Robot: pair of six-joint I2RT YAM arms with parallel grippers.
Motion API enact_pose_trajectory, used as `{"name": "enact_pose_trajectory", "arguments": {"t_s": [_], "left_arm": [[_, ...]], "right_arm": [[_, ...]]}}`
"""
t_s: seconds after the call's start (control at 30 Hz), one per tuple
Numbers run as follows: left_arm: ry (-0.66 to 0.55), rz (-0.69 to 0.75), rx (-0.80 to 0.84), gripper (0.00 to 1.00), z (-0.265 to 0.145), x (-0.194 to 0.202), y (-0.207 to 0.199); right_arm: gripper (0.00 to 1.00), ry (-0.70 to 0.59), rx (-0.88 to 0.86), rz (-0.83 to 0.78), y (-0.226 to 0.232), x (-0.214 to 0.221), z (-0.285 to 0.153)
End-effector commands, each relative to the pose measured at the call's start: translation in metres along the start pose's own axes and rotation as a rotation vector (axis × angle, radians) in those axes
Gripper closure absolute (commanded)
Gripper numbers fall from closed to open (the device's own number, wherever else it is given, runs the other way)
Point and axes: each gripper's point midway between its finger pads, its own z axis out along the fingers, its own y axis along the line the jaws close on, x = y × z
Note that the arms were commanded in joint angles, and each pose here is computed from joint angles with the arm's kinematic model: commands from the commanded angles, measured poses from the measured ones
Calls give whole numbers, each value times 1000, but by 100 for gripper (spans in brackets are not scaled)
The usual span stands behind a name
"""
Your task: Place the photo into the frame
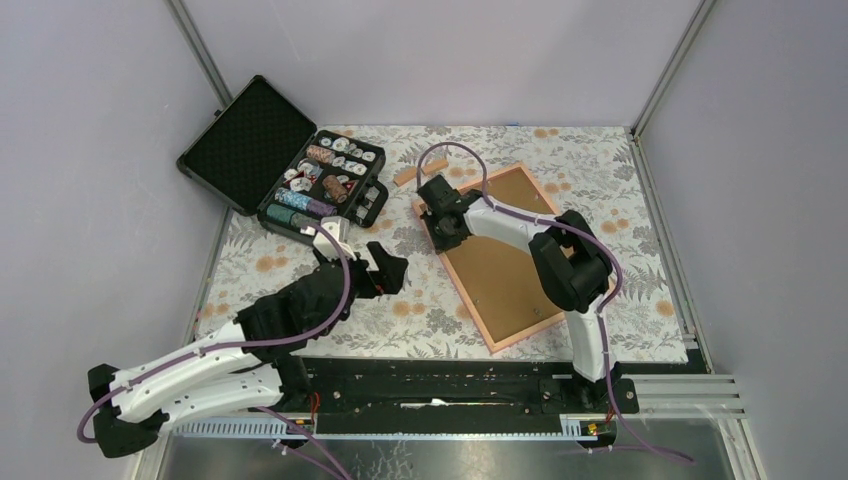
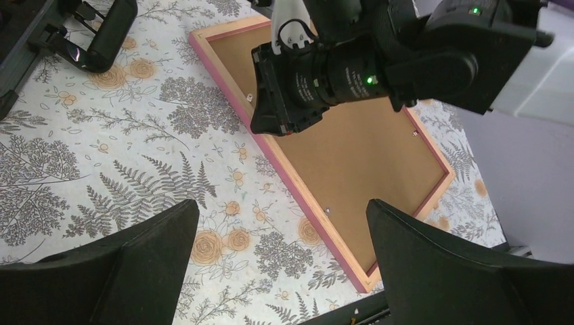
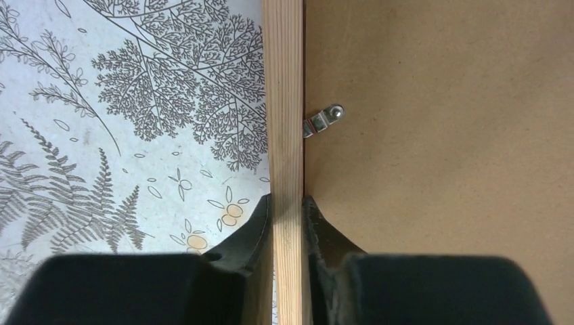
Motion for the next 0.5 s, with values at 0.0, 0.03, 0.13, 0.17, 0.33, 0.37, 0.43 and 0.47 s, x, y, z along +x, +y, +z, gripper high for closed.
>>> {"name": "enact_pose_trajectory", "arguments": {"t_s": [0.0, 0.03, 0.13, 0.17, 0.33, 0.37, 0.43, 0.47], "left_arm": [[-47, -84, 36, 1, -15, -32, -15], [-38, -102, 54, 1, -18, -34, -20], [-27, -158, 129, 1, -32, -47, -36], [-32, -172, 145, 1, -36, -51, -39], [-66, -178, 141, 1, -41, -62, -36], [-66, -179, 132, 1, -41, -61, -34], [-61, -196, 121, 1, -39, -56, -31], [-55, -199, 116, 1, -37, -52, -30]], "right_arm": [[92, 26, 98, -138, -10, 30, 5], [95, 7, 103, -173, -9, 32, 0], [100, -59, 62, -264, -5, 41, -14], [100, -86, 21, -289, -1, 44, -20], [100, -211, -201, -428, 27, 62, -42], [100, -226, -220, -436, 30, 61, -45], [100, -248, -250, -446, 36, 57, -49], [100, -257, -256, -444, 39, 53, -50]]}}
